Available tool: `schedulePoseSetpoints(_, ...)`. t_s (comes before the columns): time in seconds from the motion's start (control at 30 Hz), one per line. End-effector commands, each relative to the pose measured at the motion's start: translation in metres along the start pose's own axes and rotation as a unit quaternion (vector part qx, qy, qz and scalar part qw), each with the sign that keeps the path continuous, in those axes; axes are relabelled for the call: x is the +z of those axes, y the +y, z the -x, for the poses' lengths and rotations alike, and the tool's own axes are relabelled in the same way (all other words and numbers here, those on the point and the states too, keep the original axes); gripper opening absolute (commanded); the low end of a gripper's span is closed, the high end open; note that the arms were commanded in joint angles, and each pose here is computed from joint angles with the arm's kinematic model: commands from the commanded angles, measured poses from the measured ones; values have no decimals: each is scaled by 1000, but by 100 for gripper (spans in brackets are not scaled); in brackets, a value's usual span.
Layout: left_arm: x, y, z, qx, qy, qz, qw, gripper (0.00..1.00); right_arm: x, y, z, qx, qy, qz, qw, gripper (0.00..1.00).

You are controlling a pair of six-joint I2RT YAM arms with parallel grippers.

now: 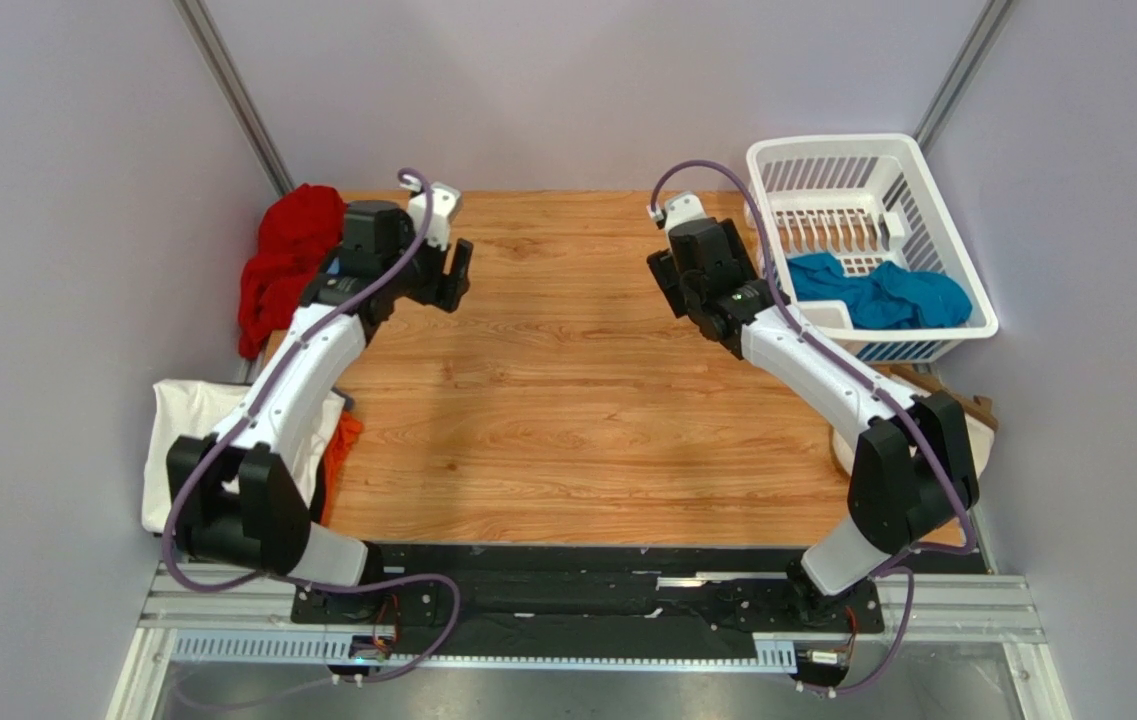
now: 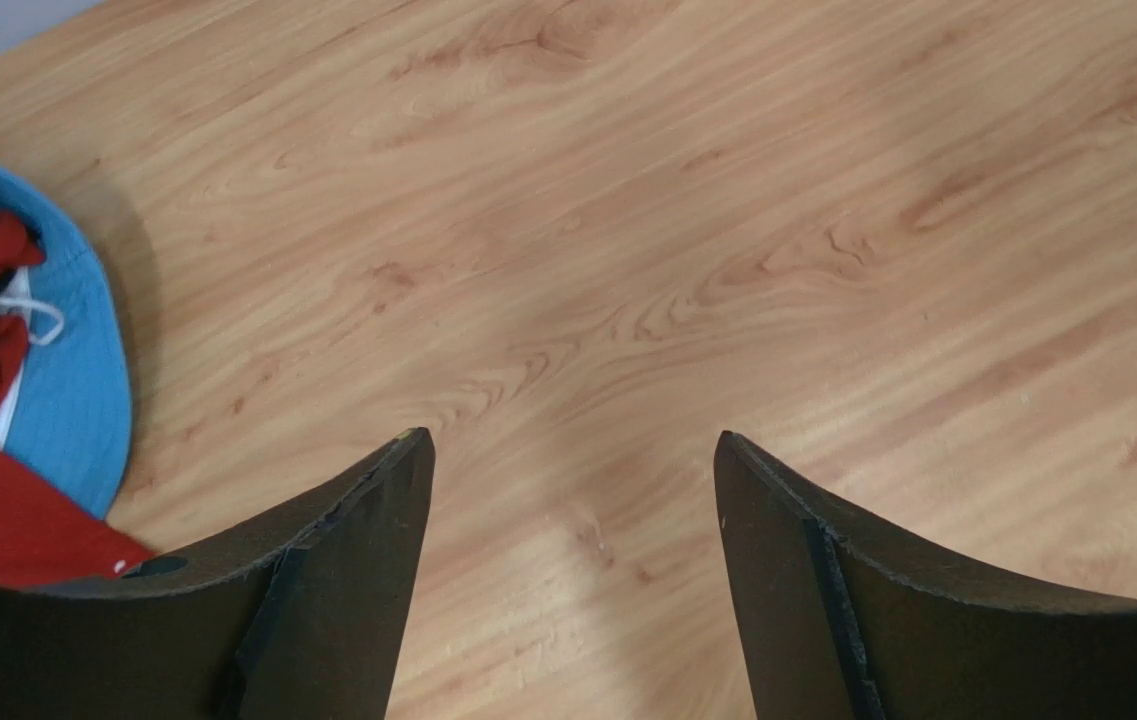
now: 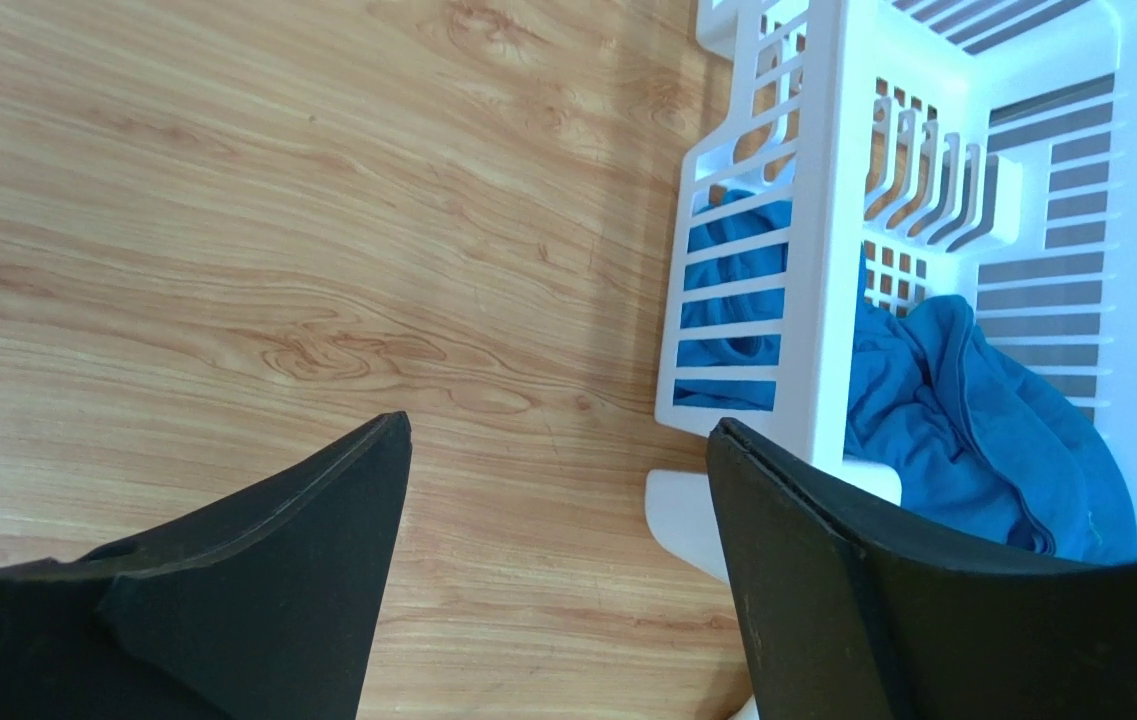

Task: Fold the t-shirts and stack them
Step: Neatly place the folded tshirt to the corner

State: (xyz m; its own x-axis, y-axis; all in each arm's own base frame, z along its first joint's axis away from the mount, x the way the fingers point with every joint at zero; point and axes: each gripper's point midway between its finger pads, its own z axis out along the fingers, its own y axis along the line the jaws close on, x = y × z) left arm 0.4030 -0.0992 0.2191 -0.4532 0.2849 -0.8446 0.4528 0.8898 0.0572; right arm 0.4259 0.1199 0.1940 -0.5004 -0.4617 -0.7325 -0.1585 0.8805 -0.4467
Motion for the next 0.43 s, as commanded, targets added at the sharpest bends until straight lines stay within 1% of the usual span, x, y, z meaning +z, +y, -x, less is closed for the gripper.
schedulePoseSetpoints(0.0,24,17,20,-10,-19,79,997,77,-18,-10,29,58,-61,-4,996,77)
schedulePoseSetpoints(0.17,31,24,32,-7,-40,95,995,78,-30,-17,35,66,-85,-4,994,78)
schedulePoseSetpoints(0.33,32,20,38,-14,-50,92,994,78,-35,-19,37,78,-96,-2,992,75)
schedulePoseSetpoints(0.4,31,17,38,-13,-51,89,995,78,-35,-17,36,76,-98,4,992,76)
